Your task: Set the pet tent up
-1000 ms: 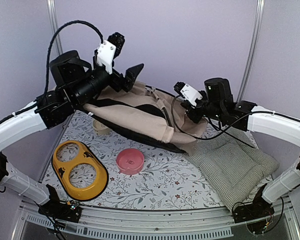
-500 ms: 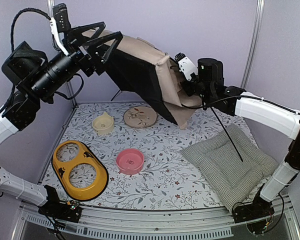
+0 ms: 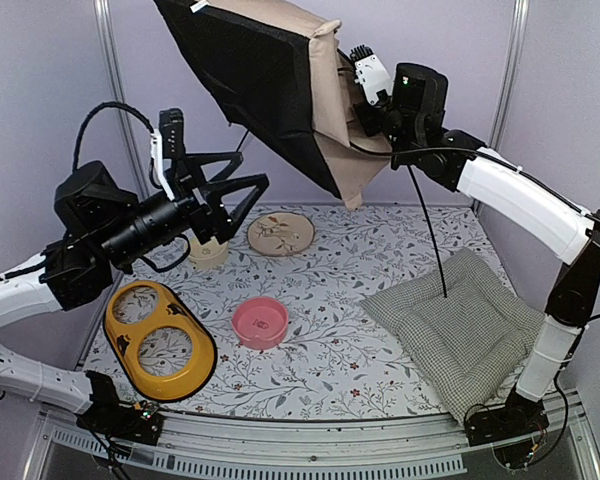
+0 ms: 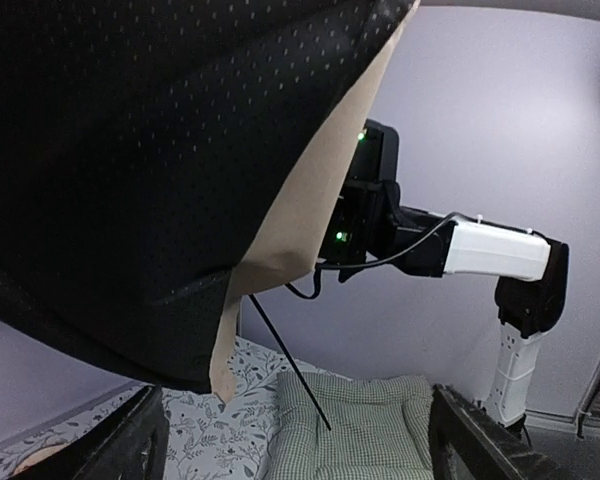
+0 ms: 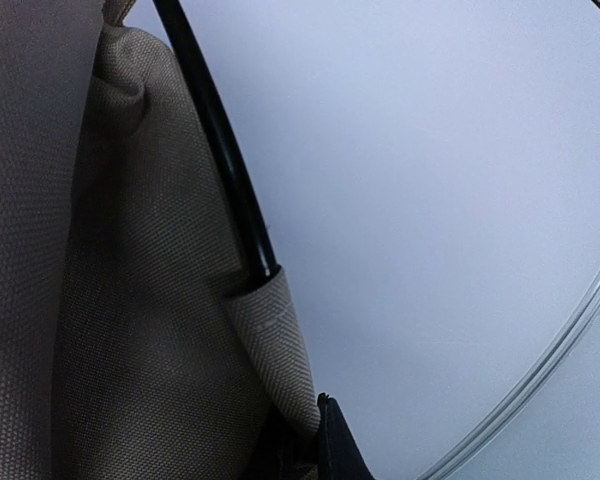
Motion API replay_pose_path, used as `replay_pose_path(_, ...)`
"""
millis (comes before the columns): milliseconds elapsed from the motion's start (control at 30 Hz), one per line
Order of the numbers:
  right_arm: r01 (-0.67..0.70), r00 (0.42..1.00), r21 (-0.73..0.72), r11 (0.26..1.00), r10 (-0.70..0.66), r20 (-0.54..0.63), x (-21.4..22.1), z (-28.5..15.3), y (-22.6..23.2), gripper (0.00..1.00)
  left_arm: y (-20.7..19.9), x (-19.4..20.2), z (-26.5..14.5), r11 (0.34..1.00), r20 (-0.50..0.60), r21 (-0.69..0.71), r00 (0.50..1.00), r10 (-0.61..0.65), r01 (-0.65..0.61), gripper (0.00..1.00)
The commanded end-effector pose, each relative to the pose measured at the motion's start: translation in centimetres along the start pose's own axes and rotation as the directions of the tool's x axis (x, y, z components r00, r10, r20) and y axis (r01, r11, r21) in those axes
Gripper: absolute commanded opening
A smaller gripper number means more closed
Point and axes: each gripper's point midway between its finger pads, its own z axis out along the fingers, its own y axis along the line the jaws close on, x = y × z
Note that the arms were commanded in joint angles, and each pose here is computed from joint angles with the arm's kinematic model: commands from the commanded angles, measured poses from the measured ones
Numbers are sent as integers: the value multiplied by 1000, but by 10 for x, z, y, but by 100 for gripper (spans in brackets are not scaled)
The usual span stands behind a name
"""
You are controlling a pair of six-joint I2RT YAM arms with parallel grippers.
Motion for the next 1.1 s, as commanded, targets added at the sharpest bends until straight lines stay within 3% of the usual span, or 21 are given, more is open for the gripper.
replay_pose_path(0, -139, 989, 112, 984, 132, 64, -34, -10, -45, 0, -8, 24, 19, 994, -15, 19, 994, -110, 111, 90)
replay_pose_path(100, -174, 984, 92, 980, 171, 39, -33, -16, -44, 0, -10, 46, 43, 994, -39, -22, 993, -108, 107, 91)
replay_pose_path(433, -250, 966, -1, 968, 250, -62, -10, -28, 2, 0, 13, 36, 106, 961, 89, -221, 984, -152, 168, 99)
replay_pose_path(567, -298, 953, -60, 953, 293, -81, -8, -32, 12, 0, 37, 46, 118, 905, 61, -385, 983, -173, 183, 99)
replay_pose_path(800, -390, 920, -188, 901, 377, -104, -19, -45, 25, 0, 54, 54, 136, 867, 29, -466, 982, -186, 177, 99)
replay_pose_path(933, -427, 903, -275, 861, 418, -94, -31, -59, 25, 0, 76, 59, 136, 847, 33, -487, 973, -226, 214, 83)
replay_pose_path(1067, -450, 888, -370, 813, 451, -89, -45, -72, 24, 0, 87, 65, 140, 853, 14, -469, 967, -252, 230, 47)
